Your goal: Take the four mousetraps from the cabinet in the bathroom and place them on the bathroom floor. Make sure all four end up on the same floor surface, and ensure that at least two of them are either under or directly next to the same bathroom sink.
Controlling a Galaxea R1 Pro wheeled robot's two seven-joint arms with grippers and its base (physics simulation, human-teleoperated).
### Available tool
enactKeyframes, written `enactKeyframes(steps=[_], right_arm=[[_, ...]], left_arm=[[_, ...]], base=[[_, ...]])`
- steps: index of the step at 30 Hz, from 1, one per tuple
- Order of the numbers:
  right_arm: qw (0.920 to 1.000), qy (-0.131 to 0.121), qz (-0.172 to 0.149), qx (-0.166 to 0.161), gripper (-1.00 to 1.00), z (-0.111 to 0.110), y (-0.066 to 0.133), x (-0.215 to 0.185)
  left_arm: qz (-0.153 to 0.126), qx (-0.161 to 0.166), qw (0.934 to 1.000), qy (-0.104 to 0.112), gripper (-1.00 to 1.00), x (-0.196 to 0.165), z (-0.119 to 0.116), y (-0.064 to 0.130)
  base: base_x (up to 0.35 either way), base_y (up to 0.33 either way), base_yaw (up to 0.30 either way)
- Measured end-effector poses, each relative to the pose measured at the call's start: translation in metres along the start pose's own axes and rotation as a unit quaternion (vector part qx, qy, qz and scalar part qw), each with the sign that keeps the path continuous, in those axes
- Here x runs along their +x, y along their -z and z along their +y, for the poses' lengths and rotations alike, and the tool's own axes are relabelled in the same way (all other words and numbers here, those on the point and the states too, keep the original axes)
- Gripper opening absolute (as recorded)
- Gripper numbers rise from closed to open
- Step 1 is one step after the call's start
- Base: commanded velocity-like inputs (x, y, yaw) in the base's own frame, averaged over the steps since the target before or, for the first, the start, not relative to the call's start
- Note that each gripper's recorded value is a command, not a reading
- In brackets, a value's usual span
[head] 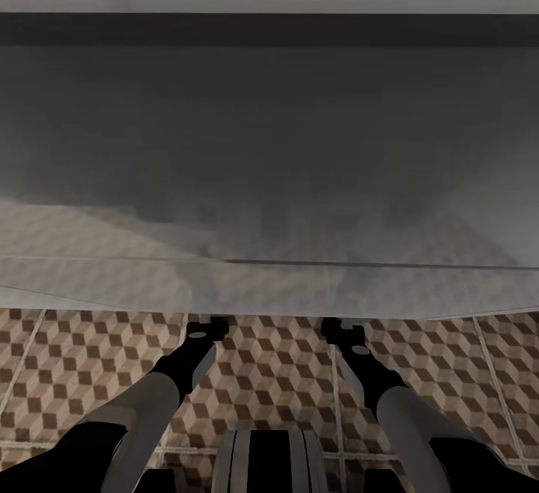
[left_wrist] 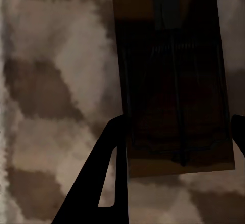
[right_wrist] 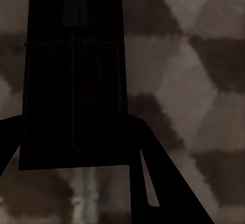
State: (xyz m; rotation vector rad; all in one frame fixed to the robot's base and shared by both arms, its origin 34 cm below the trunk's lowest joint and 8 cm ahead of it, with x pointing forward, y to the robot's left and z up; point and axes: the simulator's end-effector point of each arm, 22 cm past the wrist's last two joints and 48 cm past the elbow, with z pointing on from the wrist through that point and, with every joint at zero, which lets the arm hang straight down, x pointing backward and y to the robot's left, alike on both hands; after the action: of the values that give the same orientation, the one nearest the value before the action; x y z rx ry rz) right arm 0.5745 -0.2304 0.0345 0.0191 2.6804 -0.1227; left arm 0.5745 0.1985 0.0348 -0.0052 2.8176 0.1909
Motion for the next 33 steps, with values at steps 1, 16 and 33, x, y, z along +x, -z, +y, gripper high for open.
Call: enactKeyframes(steps=[1,16,33], right_arm=[[1.0000,0.000,0.000,0.000,-1.00,0.000,0.000,0.000],[1.0000,-0.001,-0.002,0.000,-1.00,0.000,0.000,0.001],[1.0000,-0.002,-0.002,0.001,-1.00,0.000,0.000,0.002]], left_arm=[[0.000,0.000,1.0000,-0.001,-1.00,0.000,0.000,0.000],[-0.008,0.001,1.0000,-0.002,-1.00,-0.007,-0.001,0.000],[-0.031,0.001,0.9995,0.004,-1.00,-0.019,0.000,0.001]], base=[[0.000,0.000,0.000],[0.000,0.000,0.000],[0.000,0.000,0.000]])
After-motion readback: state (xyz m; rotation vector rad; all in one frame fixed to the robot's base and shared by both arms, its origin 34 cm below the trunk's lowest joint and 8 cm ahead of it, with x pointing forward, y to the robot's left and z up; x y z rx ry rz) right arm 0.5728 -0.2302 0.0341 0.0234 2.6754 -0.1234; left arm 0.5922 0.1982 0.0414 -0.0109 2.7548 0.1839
